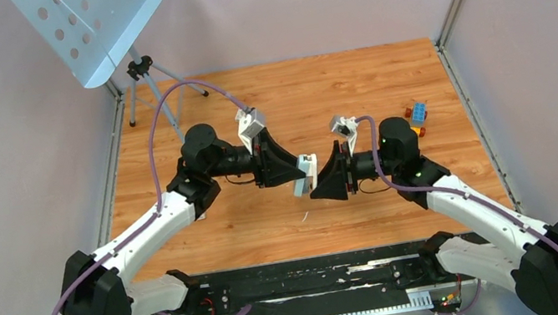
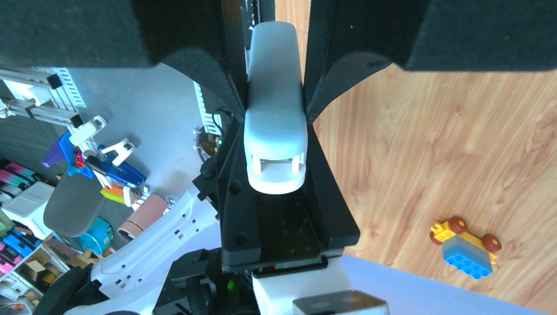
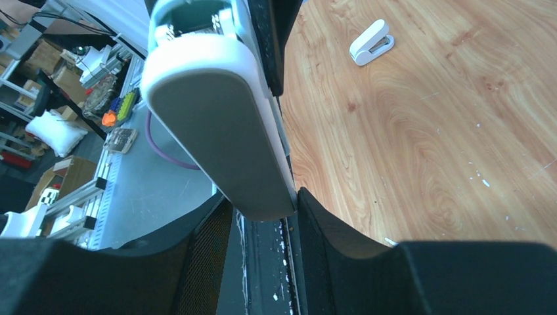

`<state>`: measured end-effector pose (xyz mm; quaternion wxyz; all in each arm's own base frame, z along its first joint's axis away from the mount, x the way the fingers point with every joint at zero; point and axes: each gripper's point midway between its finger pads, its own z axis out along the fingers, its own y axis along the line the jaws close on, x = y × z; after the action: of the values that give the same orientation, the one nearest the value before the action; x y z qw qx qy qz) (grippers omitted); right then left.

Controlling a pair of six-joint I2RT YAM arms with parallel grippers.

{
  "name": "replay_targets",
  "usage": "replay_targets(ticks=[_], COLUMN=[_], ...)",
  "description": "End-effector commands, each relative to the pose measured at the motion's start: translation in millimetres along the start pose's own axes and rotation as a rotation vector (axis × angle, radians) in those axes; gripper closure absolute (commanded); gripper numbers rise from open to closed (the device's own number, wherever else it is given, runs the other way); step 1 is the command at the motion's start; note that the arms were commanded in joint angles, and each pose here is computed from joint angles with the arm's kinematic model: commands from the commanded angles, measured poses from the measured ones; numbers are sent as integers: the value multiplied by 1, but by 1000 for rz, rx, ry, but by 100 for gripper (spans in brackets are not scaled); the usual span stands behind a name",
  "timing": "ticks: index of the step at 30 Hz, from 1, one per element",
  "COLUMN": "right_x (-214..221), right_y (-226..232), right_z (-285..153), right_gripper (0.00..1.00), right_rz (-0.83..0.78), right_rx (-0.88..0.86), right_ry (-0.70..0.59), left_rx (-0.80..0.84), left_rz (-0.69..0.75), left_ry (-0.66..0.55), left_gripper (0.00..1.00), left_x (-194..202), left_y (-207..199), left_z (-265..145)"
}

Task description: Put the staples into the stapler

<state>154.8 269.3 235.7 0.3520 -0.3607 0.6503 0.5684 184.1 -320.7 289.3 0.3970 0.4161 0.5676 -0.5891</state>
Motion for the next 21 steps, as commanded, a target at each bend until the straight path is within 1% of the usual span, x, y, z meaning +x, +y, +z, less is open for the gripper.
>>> replay_targets(ticks=[1, 3, 6, 9, 11, 14, 15, 17, 20, 21], right_x=[1, 0, -2, -3, -3, -3, -3, -4, -5, -7], right_y=[11, 10, 9, 9, 8, 8, 7, 7, 10, 11], right_z=[3, 4, 5, 5, 5, 5, 5, 5, 4, 3], right_gripper=[55, 54, 60, 62, 60, 52, 52, 56, 76, 80], right_rz=[13, 15, 14, 18, 17, 19, 19, 17, 3, -6], right_rx=[-67, -65, -64, -63, -62, -53, -52, -51, -56, -54], right_ry=[-4, -4, -15, -25, -26, -29, -29, -32, -38, -43], left_rx=[19, 21, 19, 18, 20, 23, 21, 13, 18, 15], left_rz=[68, 65, 59, 47, 28, 9, 3, -13, -30, -31], left_ry=[-68, -68, -65, -62, -58, -55, -56, -52, -42, -43], left_gripper=[100, 100, 100, 100, 100, 100, 100, 100, 100, 100], left_x=[-18, -18, -16, -14, -12, -10, -9, -8, -6, -7], left_y=[-3, -4, -2, -1, -1, 1, 2, 5, 7, 8], left_z=[-1, -1, -1, -1, 0, 0, 0, 0, 0, -1])
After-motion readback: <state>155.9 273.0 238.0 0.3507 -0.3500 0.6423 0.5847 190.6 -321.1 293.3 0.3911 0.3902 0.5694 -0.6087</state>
